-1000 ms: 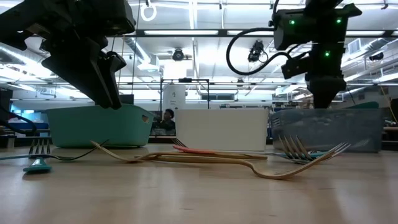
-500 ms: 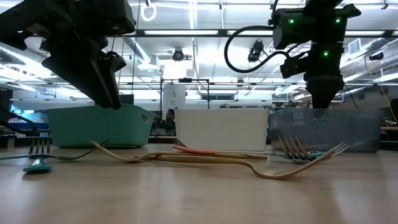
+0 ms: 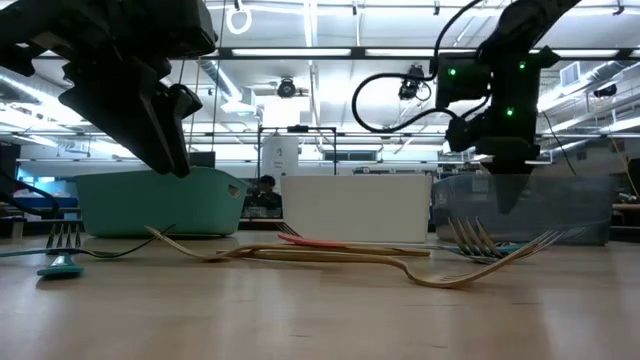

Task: Sort silverware by color (type)
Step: Put the right blue fork into the white bin

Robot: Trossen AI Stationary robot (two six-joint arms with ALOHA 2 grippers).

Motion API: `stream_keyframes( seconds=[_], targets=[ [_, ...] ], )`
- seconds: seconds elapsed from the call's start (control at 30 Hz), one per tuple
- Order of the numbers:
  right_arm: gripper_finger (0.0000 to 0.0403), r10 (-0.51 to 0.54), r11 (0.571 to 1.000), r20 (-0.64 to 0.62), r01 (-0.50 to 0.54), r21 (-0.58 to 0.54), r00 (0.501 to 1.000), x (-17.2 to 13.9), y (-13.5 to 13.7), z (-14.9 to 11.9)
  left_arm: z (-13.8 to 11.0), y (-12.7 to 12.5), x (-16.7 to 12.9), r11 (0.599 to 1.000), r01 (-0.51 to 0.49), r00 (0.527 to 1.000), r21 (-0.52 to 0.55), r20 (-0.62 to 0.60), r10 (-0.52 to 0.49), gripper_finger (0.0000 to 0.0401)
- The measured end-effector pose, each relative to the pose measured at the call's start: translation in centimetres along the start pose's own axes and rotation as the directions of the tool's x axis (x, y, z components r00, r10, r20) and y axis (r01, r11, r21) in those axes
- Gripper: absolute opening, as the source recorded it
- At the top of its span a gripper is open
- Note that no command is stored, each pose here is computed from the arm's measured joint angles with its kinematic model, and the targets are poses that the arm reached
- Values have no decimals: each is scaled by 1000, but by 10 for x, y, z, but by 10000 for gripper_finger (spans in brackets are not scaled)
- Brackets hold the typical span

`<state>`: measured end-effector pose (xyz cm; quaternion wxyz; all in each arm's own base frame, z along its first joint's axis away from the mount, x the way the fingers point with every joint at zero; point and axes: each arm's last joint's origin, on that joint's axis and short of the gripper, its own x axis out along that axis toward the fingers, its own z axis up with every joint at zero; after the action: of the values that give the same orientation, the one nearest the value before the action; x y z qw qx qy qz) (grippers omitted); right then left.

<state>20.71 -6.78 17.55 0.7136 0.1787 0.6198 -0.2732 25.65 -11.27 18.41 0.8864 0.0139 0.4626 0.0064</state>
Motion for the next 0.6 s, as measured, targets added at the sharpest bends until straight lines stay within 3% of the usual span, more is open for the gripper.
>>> stream_keyframes(
  seconds=[0.3,0.6],
  targets=[
    [93,74,997,-28,-73,31,997,5,-21,7,0,0,0,1000,6,1000,10,-2,-6,137],
    [111,77,997,-77,-77,0,994,23,-19,11,0,0,0,1000,5,1000,10,-5,-5,137]
  ],
)
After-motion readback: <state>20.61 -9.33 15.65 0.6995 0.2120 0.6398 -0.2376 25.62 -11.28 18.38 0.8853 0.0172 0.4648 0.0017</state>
